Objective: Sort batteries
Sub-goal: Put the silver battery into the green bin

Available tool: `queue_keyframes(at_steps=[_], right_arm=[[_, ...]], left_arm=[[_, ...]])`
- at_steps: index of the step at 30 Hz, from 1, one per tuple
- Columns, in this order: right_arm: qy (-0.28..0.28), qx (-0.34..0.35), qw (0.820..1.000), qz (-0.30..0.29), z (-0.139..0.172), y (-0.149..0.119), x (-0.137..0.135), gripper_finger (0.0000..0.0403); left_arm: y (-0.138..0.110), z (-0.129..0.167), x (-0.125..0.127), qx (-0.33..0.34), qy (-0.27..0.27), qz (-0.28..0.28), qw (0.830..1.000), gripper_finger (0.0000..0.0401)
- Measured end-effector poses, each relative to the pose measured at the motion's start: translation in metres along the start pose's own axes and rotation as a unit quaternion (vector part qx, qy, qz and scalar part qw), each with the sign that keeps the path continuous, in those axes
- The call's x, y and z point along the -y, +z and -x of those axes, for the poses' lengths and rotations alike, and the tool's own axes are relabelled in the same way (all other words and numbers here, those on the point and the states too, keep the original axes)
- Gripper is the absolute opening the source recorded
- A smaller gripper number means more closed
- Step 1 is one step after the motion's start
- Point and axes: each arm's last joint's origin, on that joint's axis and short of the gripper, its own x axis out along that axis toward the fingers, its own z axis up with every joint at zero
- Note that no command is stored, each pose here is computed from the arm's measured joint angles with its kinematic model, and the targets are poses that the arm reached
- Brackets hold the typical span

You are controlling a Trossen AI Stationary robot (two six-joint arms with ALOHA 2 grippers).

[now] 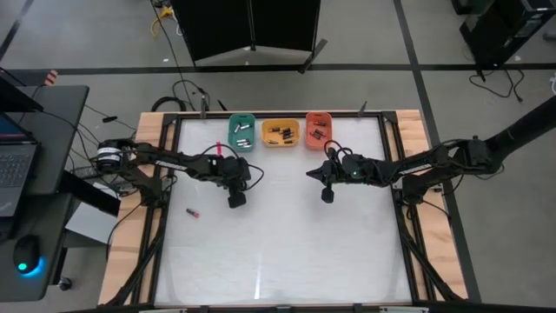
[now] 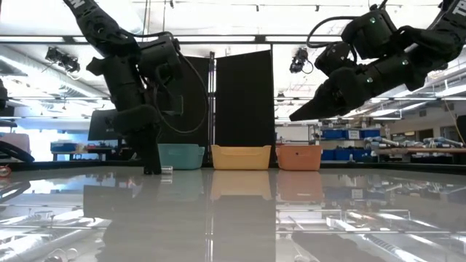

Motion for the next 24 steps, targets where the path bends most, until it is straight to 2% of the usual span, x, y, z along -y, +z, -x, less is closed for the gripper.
queue_keyframes(at_steps=[2,7,16,21,24], right_arm=[[-0.001,0.000,1.000,0.000,0.000,0.000,0.000,0.0009],[-0.001,0.004,1.000,-0.004,0.000,0.001,0.000,0.0009],[-0.001,0.002,1.000,-0.004,0.000,0.000,0.000,0.0009],[0.000,-0.001,1.000,-0.004,0.000,0.000,0.000,0.0009],[0.001,-0.001,1.000,-0.004,0.000,0.000,0.000,0.0009]], left_arm=[[0.000,0.000,0.002,0.000,-0.001,-0.003,1.000,0.0045],[0.007,0.007,0.003,-0.025,0.003,0.005,1.000,0.0045],[0.055,0.047,0.002,-0.014,0.053,-0.003,0.999,0.0045],[0.079,0.070,-0.015,0.003,0.093,-0.010,0.996,0.0045],[0.088,0.080,-0.035,0.008,0.108,0.016,0.994,0.0045]])
